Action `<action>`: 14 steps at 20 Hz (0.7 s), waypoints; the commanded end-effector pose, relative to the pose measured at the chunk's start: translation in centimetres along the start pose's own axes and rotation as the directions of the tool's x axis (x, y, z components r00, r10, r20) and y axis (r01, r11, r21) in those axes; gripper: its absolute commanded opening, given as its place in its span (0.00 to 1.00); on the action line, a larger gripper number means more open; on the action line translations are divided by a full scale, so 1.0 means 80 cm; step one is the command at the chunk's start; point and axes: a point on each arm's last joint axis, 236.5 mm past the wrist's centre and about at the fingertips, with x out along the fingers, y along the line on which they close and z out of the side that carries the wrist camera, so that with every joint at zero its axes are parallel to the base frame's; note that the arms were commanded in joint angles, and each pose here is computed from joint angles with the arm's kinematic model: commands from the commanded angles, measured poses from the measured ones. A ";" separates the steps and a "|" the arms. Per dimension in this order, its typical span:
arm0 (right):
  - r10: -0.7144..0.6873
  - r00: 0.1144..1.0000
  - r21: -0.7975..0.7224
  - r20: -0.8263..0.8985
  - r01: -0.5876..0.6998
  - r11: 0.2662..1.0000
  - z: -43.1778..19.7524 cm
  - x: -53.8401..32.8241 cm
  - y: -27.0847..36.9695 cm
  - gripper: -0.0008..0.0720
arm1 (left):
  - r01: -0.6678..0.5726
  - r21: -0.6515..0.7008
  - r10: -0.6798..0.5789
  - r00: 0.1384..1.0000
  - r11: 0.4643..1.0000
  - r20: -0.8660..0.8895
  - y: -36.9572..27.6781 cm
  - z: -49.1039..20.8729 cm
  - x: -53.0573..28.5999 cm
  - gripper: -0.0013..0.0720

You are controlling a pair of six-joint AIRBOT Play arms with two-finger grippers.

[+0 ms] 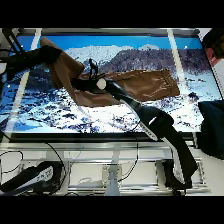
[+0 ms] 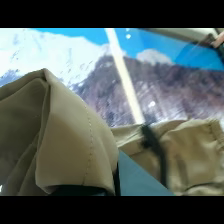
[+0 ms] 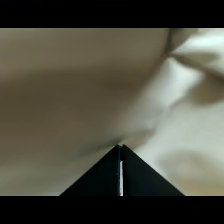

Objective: Fold the clothes and pants, and hang the long-sleeved shirts on hangers.

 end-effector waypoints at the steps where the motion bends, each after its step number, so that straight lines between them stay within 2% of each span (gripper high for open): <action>1: -0.168 0.972 -0.263 -0.162 0.122 0.957 0.008 -0.087 -0.049 0.05 | -0.049 0.003 0.049 0.996 0.999 -0.076 0.036 -0.035 0.044 0.04; 3: -0.252 0.954 -0.344 -0.162 0.185 0.920 0.038 -0.156 -0.066 0.05 | -0.026 -0.072 0.022 0.998 0.997 -0.065 0.033 -0.046 0.079 0.04; 5: -0.275 0.956 -0.377 -0.099 0.219 0.900 0.078 -0.219 -0.063 0.05 | -0.007 -0.133 0.004 1.000 0.991 -0.023 0.019 -0.050 0.113 0.04; 10: -0.244 0.963 -0.390 0.115 0.269 0.881 0.155 -0.341 -0.023 0.05 | 0.001 -0.091 -0.001 1.000 0.996 0.003 -0.036 -0.091 0.178 0.04; 14: -0.252 0.952 -0.395 0.174 0.302 0.868 0.170 -0.379 -0.015 0.05 | 0.050 -0.063 -0.054 0.997 0.997 -0.059 -0.081 -0.134 0.198 0.04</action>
